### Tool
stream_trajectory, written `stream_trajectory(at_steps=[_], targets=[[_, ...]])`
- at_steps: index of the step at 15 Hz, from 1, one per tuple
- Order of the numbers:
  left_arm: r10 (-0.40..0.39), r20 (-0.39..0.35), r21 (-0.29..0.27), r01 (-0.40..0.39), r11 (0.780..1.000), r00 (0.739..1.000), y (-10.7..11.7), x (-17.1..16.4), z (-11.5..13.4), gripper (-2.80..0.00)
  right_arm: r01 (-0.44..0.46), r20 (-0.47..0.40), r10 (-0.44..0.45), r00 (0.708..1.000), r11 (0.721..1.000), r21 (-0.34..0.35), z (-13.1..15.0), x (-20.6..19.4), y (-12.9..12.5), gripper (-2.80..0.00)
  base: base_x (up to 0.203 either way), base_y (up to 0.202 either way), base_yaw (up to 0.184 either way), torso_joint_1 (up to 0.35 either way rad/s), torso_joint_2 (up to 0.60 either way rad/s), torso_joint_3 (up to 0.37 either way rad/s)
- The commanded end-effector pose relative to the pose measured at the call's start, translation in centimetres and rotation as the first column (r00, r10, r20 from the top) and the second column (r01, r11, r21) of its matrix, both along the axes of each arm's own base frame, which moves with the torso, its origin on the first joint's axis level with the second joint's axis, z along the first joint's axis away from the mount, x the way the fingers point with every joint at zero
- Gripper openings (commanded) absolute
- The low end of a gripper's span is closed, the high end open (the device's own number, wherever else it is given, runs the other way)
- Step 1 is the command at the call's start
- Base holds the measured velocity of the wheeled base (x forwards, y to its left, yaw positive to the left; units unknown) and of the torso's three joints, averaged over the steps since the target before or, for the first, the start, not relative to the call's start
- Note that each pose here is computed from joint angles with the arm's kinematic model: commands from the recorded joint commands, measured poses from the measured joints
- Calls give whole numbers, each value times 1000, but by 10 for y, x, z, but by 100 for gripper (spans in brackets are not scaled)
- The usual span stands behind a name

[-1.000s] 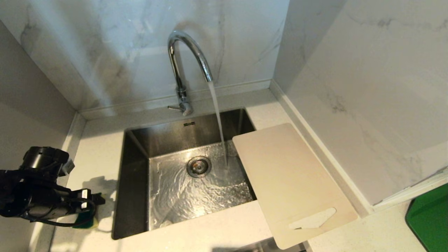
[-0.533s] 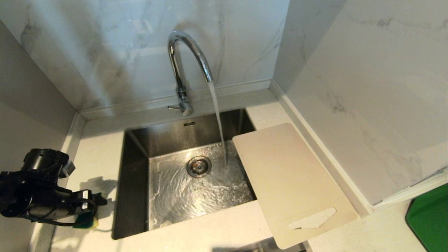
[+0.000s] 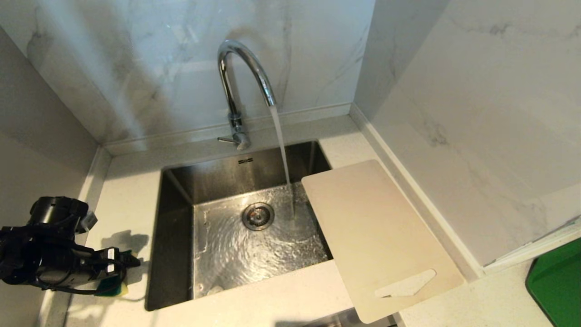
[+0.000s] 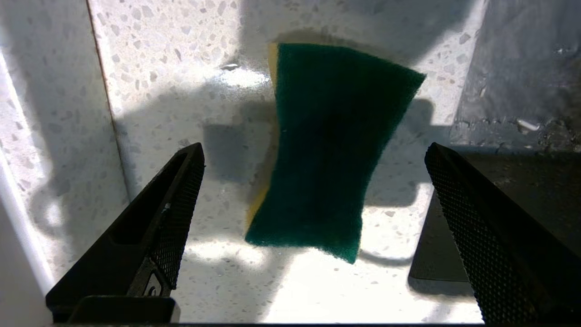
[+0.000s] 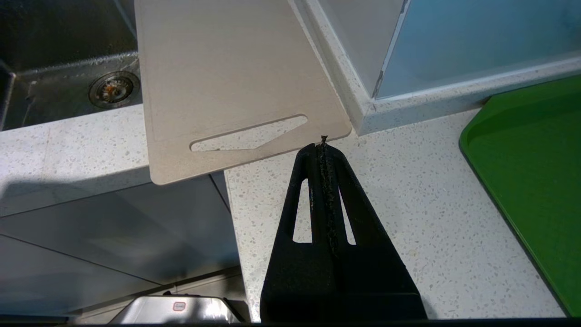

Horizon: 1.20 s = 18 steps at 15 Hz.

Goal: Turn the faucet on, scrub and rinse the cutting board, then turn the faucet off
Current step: Pick up the cleaning cloth

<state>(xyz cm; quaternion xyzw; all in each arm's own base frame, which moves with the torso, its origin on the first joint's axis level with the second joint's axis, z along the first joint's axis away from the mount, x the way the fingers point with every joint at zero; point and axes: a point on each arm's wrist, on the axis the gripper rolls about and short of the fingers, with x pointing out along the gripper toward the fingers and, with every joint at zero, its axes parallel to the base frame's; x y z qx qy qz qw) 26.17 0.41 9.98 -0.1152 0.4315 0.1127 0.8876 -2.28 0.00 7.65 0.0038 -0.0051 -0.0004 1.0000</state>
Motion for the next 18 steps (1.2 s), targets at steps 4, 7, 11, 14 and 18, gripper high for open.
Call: stream_trajectory(at_steps=[4, 7, 11, 14, 18], targets=[[3, -8, -1, -3, 1000, 1000, 1, 4, -8, 0, 0, 1, 0, 1000, 1000, 0, 0, 0, 0, -280, 0, 0, 0, 0, 0, 0], [4, -15, 0, -4, 1000, 1000, 1, 3, -11, 0, 1, 1, -1, 1000, 1000, 0, 0, 0, 0, -280, 0, 0, 0, 0, 0, 0], [3, -7, -1, -3, 1000, 1000, 1, 2, -11, -280, -1, 1, 1, 1000, 1000, 0, 0, 0, 0, -280, 0, 0, 0, 0, 0, 0], [2, -6, -5, -2, 1000, 1000, 0, 2, -11, -280, -1, 1, 1, 1000, 1000, 0, 0, 0, 0, -280, 0, 0, 0, 0, 0, 0], [-4, 19, -90, 5, 996, 1000, -1, 2, -5, -280, -1, 1, 1, 1000, 1000, 0, 0, 0, 0, -280, 0, 0, 0, 0, 0, 0]])
